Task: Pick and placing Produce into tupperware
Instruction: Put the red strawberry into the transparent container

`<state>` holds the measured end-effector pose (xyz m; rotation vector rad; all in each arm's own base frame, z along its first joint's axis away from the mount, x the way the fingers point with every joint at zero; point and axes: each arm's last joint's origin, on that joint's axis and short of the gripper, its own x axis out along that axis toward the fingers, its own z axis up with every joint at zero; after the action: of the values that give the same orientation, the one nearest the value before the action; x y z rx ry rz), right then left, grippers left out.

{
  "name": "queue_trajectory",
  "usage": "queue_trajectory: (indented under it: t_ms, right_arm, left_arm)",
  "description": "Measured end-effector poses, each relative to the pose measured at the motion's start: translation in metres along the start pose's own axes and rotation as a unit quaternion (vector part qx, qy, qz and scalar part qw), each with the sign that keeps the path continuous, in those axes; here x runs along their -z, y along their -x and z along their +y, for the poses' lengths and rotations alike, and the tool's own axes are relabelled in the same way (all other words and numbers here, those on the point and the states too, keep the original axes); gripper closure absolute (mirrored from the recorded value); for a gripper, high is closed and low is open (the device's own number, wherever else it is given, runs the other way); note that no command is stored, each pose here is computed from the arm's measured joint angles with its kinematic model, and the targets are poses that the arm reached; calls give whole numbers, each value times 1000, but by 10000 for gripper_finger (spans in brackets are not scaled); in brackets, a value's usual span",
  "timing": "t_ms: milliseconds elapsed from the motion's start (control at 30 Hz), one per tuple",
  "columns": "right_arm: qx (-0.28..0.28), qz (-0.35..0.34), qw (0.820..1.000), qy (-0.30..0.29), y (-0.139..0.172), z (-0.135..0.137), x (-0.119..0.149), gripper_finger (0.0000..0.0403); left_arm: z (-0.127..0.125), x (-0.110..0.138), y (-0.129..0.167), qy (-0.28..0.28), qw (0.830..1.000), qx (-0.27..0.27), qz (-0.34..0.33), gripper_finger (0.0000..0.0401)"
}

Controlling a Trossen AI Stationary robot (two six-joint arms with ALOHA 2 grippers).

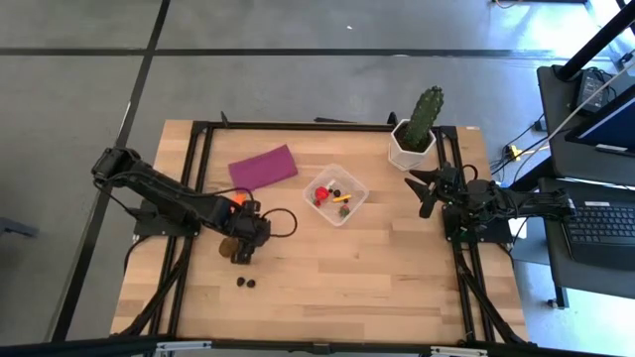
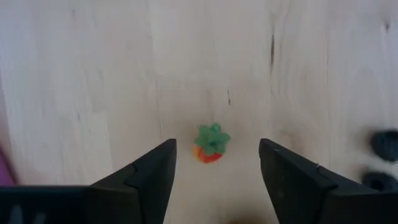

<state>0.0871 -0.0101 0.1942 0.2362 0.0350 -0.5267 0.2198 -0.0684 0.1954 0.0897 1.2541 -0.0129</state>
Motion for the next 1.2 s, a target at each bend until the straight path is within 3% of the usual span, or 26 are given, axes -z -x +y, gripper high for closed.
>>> queue_trajectory:
  t_ms: [233,433,1200]
  right_arm:
    - [0,0,1000,1,0,0,0,234]
    - [0,0,1000,1,0,0,0,234]
    - [0,2,1000,1,0,0,0,234]
  left_arm:
    - [-3,1,-2,-8,1000,-1,3,186]
    - [-4,8,-16,27,999,-8,32,189]
    - [-9,5,-59,25,996,-23,78,190]
